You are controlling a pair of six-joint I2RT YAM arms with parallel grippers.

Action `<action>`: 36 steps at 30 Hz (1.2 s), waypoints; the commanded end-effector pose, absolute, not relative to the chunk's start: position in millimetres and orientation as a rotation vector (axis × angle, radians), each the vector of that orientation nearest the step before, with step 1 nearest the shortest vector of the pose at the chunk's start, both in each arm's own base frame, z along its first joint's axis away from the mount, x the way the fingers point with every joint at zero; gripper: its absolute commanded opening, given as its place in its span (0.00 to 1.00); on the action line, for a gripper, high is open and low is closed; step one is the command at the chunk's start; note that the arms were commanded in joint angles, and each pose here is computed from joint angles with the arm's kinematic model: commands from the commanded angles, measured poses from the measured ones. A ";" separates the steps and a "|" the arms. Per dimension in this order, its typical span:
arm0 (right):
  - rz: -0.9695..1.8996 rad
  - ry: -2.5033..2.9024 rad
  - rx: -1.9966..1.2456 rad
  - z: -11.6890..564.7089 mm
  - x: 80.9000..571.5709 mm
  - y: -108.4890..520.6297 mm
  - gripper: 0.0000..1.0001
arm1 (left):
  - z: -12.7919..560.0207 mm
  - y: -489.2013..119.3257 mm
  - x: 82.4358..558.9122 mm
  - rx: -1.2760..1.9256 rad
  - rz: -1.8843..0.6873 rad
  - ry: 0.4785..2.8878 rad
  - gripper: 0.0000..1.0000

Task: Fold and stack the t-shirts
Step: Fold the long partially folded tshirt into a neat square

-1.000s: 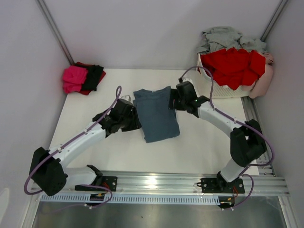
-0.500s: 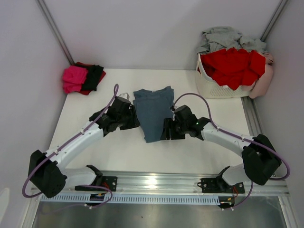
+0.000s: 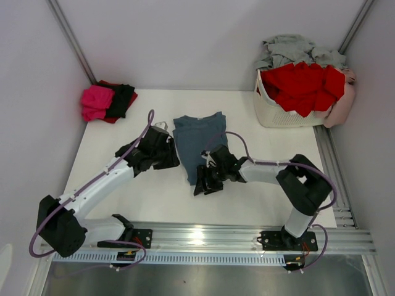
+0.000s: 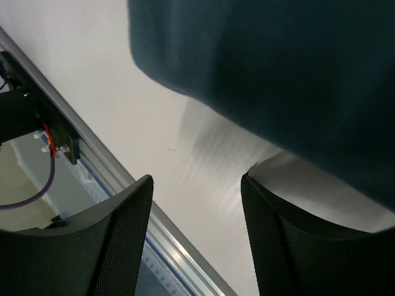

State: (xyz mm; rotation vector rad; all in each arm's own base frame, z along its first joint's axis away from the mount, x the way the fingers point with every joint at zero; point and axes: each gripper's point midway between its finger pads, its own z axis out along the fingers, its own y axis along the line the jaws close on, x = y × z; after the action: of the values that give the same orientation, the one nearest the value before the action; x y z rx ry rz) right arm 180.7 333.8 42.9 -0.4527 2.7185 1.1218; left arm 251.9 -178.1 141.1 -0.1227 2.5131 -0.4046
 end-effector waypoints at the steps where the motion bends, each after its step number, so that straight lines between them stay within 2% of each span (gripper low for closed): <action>1: 1.137 2.616 -0.562 53.0 198.6 366.6 0.63 | 162.7 -173.4 255.4 -0.111 -0.424 2.449 0.53; 7: 0.745 2.564 -0.722 46.3 216.3 374.8 0.63 | 162.6 -166.0 248.5 -0.120 -0.422 2.437 0.53; 8: 0.566 2.551 -0.725 39.9 225.3 362.2 0.63 | 162.0 -164.4 248.4 -0.123 -0.416 2.436 0.53; 11: 0.265 2.482 -0.843 29.9 229.6 349.9 0.63 | 163.6 -162.6 247.6 -0.125 -0.417 2.426 0.53; 21: -0.234 2.352 -1.001 -0.7 233.2 319.5 0.62 | 161.0 -158.1 245.6 -0.139 -0.403 2.420 0.53; 24: -0.315 2.327 -0.998 -3.7 239.6 314.0 0.52 | 158.7 -158.3 245.1 -0.144 -0.404 2.425 0.53; 27: -0.327 2.309 -0.987 -0.7 244.6 317.3 0.35 | 160.7 -158.7 246.3 -0.145 -0.406 2.419 0.53; 28: -0.322 2.303 -0.986 1.0 246.3 320.0 0.23 | 160.1 -158.2 246.2 -0.143 -0.403 2.420 0.53; 30: -0.326 2.295 -0.983 2.9 248.4 321.5 0.11 | 160.1 -157.1 246.0 -0.145 -0.398 2.418 0.53; 31: -0.328 2.292 -0.985 4.0 249.2 322.4 0.02 | 160.1 -156.9 246.1 -0.146 -0.397 2.417 0.53; 36: -0.304 2.268 -0.963 25.4 253.4 327.8 0.00 | 161.3 -154.3 245.7 -0.149 -0.386 2.410 0.53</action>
State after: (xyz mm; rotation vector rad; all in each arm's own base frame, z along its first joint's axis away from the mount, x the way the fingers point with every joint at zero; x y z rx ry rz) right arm 253.4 336.5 20.9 -0.9344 2.2650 -0.2383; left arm 241.5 -155.1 151.1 -0.1442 2.4619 -0.3701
